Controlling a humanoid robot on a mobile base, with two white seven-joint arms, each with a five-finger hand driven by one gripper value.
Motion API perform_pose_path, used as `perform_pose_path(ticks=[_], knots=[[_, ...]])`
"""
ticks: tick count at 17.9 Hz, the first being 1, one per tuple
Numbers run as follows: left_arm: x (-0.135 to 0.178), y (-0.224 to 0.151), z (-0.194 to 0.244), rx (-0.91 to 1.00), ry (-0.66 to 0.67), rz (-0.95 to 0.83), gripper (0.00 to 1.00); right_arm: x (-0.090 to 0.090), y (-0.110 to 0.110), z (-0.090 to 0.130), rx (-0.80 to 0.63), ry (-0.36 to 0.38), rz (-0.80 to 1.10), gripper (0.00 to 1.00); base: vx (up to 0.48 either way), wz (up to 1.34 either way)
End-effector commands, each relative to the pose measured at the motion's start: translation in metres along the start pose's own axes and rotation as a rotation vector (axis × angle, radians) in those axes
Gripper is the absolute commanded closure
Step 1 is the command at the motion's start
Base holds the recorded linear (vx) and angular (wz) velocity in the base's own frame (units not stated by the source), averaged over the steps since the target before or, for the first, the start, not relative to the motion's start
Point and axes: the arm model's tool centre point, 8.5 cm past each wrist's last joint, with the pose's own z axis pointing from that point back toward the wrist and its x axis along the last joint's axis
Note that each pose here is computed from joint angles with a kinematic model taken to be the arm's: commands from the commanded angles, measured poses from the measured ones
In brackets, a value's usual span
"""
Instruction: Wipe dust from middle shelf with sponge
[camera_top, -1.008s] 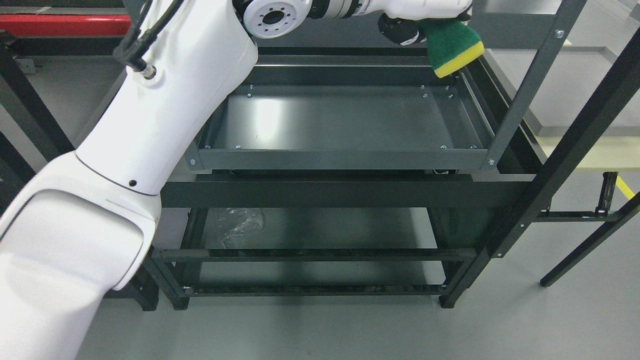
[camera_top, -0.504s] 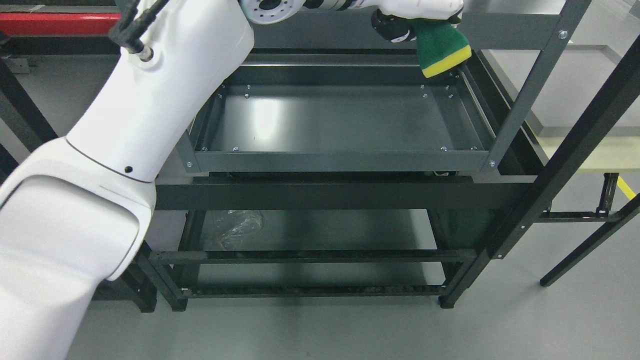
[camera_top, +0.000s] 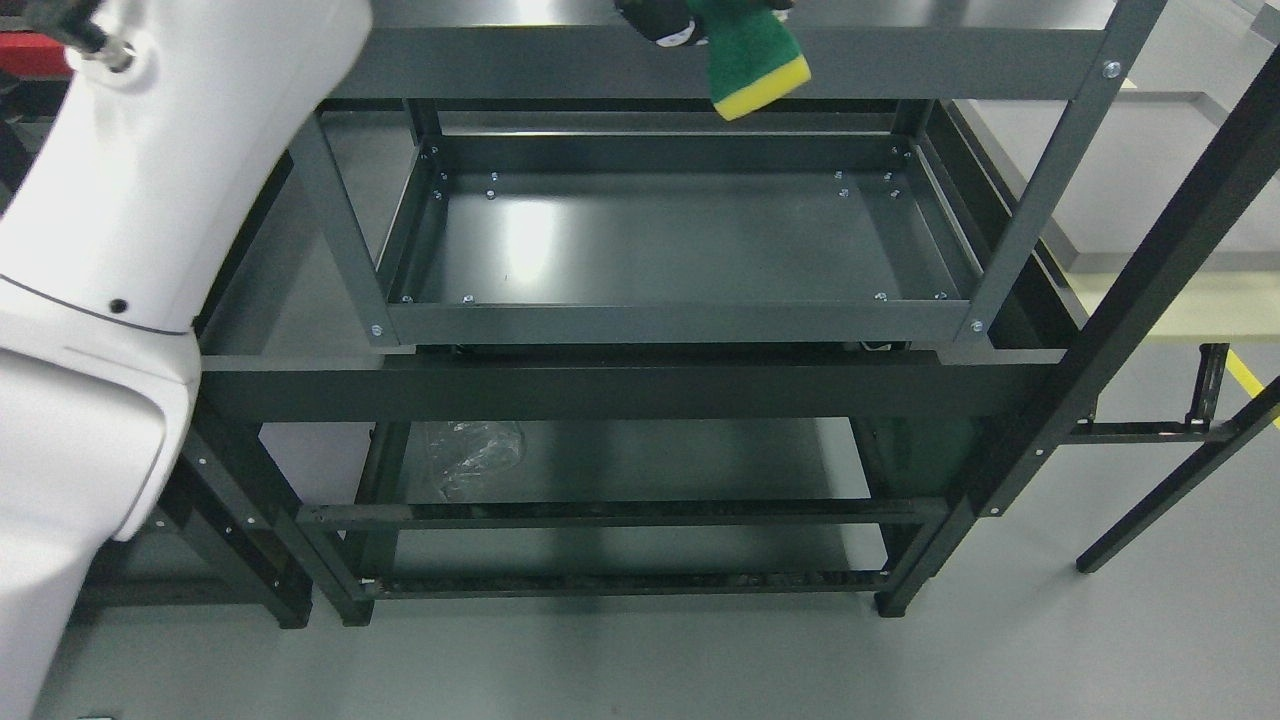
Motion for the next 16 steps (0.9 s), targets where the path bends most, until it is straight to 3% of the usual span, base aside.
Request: perform_pose_path(ticks=[1, 4, 9, 14, 16], knots=[[-0.060, -0.055, 0.140, -0.045, 0.203, 0.078, 0.98, 0.002, -0.010, -0.001, -0.015, 0.049, 0.003, 0.00, 0.000, -0.01], [-0.071, -0.098, 0.199, -0.103, 0.276, 0.160, 0.98, 0.002, -0.010, -0.001, -0.015, 0.051, 0.003, 0.00, 0.000, 0.00], [-0.080, -0.135, 0.285, -0.134, 0.421, 0.237, 0.98, 0.002, -0.010, -0.001, -0.015, 0.049, 0.003, 0.00, 0.000, 0.00], [-0.078, -0.137, 0.268, -0.129, 0.395, 0.244, 0.98, 0.002, -0.010, -0.001, -0.015, 0.049, 0.003, 0.00, 0.000, 0.00], [-0.075, -0.134, 0.223, -0.120, 0.330, 0.248, 0.98, 0.002, -0.010, -0.001, -0.015, 0.049, 0.003, 0.00, 0.000, 0.00]])
